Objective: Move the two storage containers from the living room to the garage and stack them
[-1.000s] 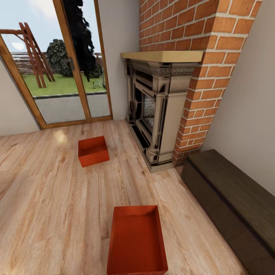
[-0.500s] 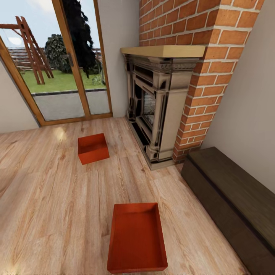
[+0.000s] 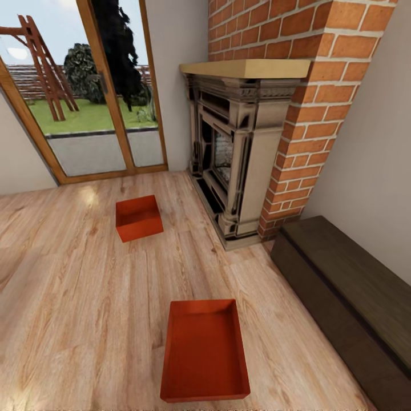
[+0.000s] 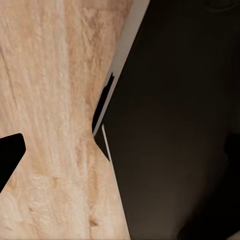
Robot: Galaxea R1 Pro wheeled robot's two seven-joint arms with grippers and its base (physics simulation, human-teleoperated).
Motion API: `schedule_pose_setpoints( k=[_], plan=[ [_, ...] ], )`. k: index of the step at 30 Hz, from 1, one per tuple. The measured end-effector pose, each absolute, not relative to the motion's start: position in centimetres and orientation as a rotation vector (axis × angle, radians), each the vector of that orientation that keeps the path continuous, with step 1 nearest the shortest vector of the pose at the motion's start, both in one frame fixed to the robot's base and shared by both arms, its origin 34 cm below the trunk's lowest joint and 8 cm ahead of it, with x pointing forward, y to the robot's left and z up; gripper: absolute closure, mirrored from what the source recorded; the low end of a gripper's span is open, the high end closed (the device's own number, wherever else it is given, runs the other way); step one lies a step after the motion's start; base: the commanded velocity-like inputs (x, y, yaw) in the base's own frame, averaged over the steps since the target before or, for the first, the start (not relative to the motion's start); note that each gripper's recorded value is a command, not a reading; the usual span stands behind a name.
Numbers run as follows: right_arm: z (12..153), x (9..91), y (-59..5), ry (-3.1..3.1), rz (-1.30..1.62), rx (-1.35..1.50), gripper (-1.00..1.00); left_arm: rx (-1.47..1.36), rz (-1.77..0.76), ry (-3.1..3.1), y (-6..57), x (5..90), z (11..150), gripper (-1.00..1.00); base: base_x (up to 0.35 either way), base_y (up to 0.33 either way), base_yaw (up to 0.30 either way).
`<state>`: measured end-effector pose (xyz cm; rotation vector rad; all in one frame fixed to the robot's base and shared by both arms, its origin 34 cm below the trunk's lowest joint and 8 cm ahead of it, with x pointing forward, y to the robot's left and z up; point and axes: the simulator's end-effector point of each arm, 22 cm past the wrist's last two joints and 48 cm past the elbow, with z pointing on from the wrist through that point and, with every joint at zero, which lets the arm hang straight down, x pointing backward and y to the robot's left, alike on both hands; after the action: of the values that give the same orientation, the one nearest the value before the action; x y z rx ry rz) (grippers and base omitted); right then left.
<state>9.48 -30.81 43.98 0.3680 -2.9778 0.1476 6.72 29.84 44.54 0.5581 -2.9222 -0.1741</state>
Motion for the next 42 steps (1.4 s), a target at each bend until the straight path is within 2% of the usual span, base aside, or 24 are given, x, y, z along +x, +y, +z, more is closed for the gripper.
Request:
schedule_pose_setpoints(
  k=[42],
  plan=[
    [44.4, 6.7, -30.8, -2.900, 0.133, 0.365, -1.00, 0.544, -0.189, -2.845, 29.6, 3.6, 45.3, -1.00, 0.000, 0.000, 0.000]
  ],
)
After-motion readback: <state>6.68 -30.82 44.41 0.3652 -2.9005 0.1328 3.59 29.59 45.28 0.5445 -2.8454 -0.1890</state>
